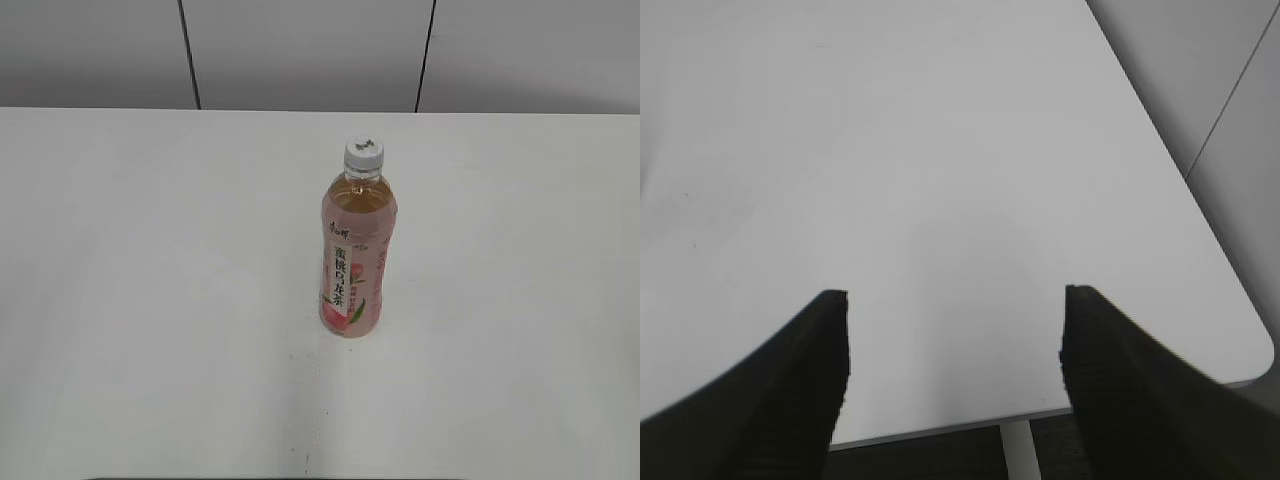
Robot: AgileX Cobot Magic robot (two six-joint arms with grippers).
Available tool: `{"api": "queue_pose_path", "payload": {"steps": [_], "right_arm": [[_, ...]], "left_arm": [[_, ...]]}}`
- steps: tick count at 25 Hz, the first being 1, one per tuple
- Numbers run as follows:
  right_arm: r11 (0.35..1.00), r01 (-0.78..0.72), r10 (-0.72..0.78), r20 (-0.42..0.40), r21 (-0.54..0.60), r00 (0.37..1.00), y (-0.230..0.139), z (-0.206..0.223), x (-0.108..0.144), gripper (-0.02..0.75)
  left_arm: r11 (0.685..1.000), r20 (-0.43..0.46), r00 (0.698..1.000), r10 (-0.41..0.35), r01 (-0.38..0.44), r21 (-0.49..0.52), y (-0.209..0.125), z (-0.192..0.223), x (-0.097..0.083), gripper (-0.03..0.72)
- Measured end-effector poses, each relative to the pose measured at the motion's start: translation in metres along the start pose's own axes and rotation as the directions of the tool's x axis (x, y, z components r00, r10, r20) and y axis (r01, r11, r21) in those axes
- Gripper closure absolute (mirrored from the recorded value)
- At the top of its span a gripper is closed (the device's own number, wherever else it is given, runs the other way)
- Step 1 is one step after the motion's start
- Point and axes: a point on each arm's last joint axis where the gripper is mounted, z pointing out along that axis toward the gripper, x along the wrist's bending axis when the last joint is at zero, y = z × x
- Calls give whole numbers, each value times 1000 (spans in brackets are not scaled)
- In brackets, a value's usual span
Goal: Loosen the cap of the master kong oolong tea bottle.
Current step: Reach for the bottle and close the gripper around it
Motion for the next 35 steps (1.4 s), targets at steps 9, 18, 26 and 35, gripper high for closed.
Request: {"api": "queue_pose_path", "payload": {"steps": [9,18,26,35], "right_arm": [[1000,0,0,0,0,1000,0,0,0,233],[1000,0,0,0,0,1000,0,0,0,233],[1000,0,0,0,0,1000,0,0,0,233],[1000,0,0,0,0,1000,0,0,0,233]], "left_arm": [[997,7,997,-82,82,-11,-27,59,6,284],[997,-77,997,-16,22,79,-50,116,19,281],[985,-33,997,76,-69,161,-75,178,10,281],[986,197,980,29,-60,153,-120,229,-30,281]]}}
